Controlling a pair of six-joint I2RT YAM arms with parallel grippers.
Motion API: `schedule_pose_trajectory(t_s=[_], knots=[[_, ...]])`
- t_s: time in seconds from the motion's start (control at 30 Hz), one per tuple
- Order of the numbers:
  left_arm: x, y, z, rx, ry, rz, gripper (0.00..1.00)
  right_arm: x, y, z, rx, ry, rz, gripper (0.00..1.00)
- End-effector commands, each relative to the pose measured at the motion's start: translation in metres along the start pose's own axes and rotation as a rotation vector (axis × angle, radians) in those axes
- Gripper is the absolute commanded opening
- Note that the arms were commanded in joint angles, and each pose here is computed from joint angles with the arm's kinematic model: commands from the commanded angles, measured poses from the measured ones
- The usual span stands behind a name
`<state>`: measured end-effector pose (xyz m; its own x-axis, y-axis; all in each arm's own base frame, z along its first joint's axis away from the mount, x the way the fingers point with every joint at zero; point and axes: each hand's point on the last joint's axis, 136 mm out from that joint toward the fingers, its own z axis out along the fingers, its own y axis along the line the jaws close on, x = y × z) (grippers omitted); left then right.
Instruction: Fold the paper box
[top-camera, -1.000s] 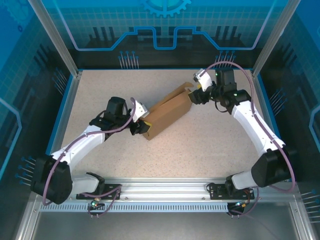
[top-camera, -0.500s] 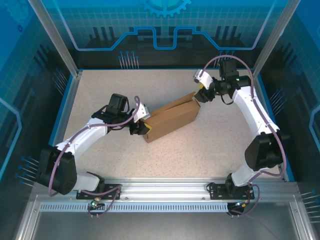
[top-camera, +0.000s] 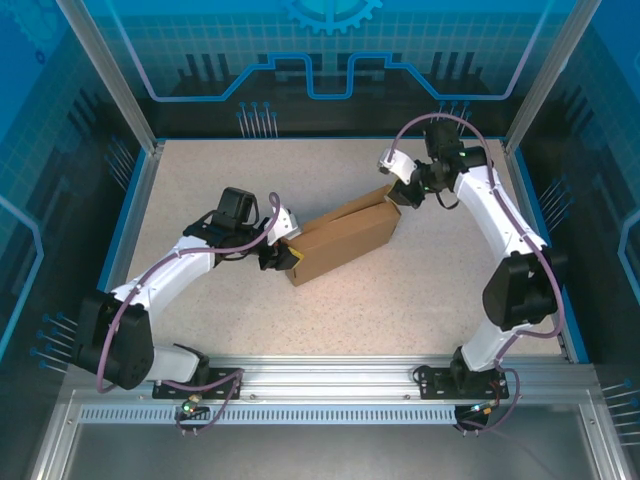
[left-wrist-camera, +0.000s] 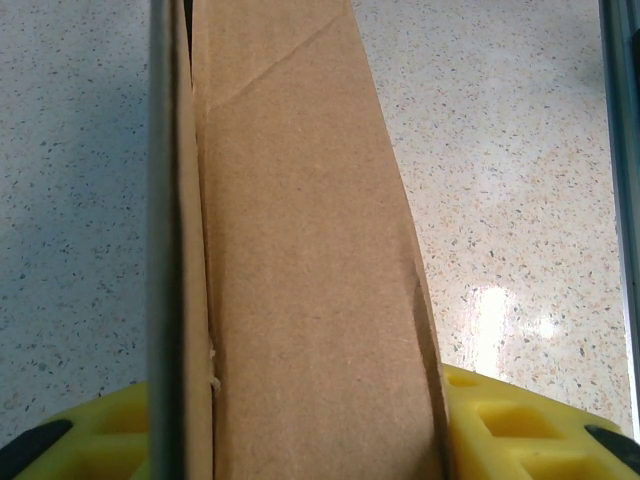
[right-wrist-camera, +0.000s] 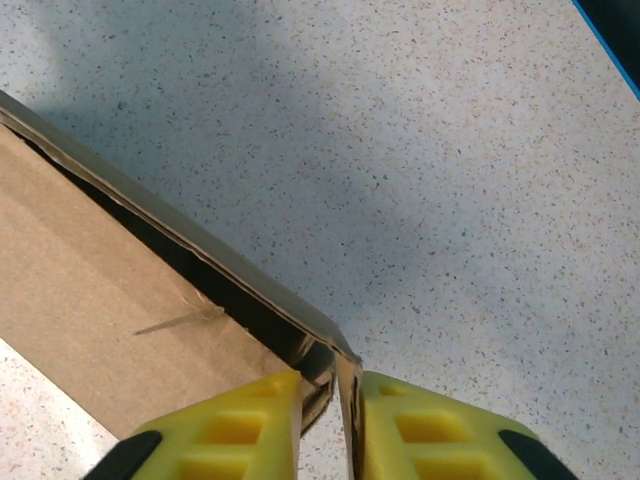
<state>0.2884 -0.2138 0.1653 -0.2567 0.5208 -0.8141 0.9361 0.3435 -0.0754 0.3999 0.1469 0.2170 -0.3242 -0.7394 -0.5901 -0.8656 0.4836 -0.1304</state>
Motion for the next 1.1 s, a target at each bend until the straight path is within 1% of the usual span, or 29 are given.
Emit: schedule_pose_trajectory(t_s=[0.0, 0.2, 0.47, 0.63, 0.83, 1.07], knots=[[-0.014, 0.003, -0.004, 0.007, -0.043, 0.042, 0.38, -0.005, 0.002, 0.002, -0.008, 0.038, 0.011, 0.15], [-0.013, 0.007, -0.002, -0.011, -0.036, 0.024, 0.38, -0.004, 0.000, 0.003, 0.021, 0.103, 0.102, 0.09], [-0.005, 0.017, 0.002, -0.061, -0.025, -0.039, 0.37, -0.011, 0.009, 0.000, 0.056, 0.114, 0.274, 0.05], [-0.003, 0.018, 0.002, -0.077, -0.027, -0.053, 0.37, -0.012, 0.008, 0.003, 0.087, 0.108, 0.380, 0.05], [0.001, 0.019, 0.002, -0.087, -0.021, -0.063, 0.37, -0.005, 0.003, 0.006, 0.157, 0.101, 0.443, 0.05], [0.001, 0.019, 0.001, -0.094, -0.022, -0.065, 0.37, 0.003, 0.004, 0.005, 0.199, 0.082, 0.439, 0.05]])
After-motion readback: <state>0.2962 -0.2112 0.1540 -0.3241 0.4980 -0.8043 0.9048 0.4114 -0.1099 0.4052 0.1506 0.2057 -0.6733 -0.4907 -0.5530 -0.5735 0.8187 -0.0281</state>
